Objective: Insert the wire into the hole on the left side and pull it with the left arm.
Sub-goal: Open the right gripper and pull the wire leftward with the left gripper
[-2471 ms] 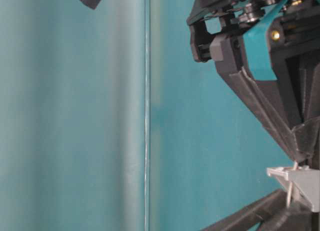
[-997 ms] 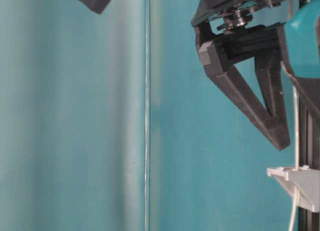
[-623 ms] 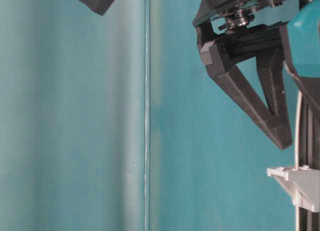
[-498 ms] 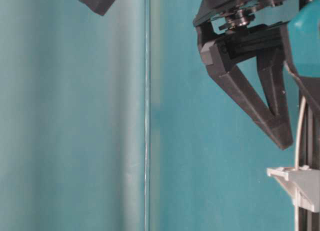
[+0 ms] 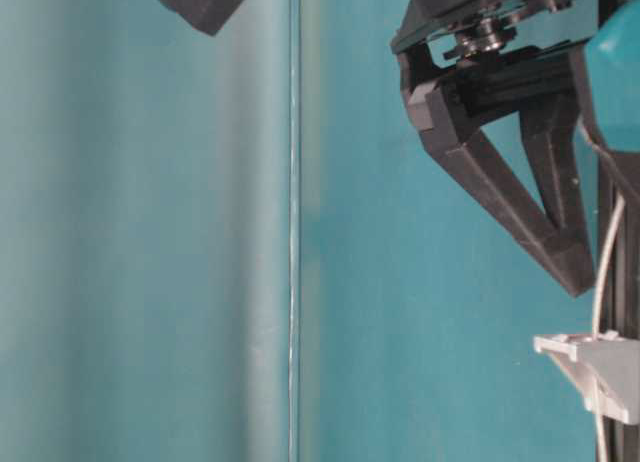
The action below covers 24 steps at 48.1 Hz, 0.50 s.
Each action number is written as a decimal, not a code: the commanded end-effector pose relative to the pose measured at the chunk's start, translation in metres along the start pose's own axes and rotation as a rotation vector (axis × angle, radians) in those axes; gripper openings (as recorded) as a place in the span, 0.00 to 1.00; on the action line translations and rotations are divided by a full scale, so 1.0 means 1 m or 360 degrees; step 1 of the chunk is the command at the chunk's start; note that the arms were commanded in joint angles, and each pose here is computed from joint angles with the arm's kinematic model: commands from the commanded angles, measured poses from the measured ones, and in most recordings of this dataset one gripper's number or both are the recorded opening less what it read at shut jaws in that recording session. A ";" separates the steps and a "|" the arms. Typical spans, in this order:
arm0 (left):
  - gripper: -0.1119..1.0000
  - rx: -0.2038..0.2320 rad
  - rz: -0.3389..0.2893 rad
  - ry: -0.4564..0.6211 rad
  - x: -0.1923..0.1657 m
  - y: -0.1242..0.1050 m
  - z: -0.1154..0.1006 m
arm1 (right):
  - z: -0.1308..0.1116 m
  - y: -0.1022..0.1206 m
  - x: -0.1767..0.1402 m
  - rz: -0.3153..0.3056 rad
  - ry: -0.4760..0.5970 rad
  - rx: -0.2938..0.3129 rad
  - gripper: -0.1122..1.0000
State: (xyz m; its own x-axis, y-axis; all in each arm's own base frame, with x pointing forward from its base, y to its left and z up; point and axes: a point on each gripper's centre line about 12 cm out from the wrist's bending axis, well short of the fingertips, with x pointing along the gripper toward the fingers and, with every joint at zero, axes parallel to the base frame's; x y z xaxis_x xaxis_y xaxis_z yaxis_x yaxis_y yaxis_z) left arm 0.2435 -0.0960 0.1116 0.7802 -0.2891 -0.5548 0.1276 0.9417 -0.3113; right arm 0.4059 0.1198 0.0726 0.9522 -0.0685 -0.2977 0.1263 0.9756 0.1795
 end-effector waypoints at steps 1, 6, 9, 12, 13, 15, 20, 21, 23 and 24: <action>0.01 0.0002 -0.0019 -0.0035 -0.002 -0.003 0.006 | 0.016 0.005 0.000 0.0019 -0.0066 0.0027 0.84; 0.01 0.0000 -0.0009 -0.0018 -0.001 -0.002 0.005 | 0.016 0.005 0.000 0.0019 -0.0066 0.0027 0.84; 0.01 -0.0003 0.0003 0.0004 -0.001 -0.001 0.005 | 0.016 0.005 0.000 0.0019 -0.0064 0.0026 0.84; 0.01 -0.0010 0.0022 0.0028 0.000 0.001 0.004 | 0.016 0.005 0.000 0.0019 -0.0061 0.0026 0.84; 0.01 -0.0013 0.0030 0.0038 0.000 0.002 0.004 | 0.016 0.005 0.000 0.0019 -0.0061 0.0026 0.84; 0.01 -0.0017 0.0041 0.0052 0.000 0.004 0.003 | 0.016 0.005 0.000 0.0020 -0.0063 0.0027 0.84; 0.02 -0.0033 0.0066 0.0068 -0.001 0.008 0.003 | 0.016 0.005 0.000 0.0019 -0.0061 0.0026 0.84; 0.03 -0.0034 0.0067 0.0067 -0.001 0.008 0.003 | 0.016 0.005 0.000 0.0020 -0.0063 0.0027 0.84; 0.06 -0.0041 0.0074 0.0067 -0.001 0.009 0.003 | 0.016 0.005 0.000 0.0019 -0.0061 0.0026 0.84; 0.07 -0.0042 0.0077 0.0069 -0.001 0.010 0.003 | 0.016 0.005 0.000 0.0019 -0.0061 0.0026 0.84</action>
State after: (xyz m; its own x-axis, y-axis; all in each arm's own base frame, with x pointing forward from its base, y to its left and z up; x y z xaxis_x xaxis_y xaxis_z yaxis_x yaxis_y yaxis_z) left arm 0.2422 -0.0881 0.1062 0.7444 -0.2556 -0.6168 0.0776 0.9507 -0.3003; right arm 0.4060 0.1198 0.0732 0.9526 -0.0683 -0.2964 0.1261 0.9755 0.1803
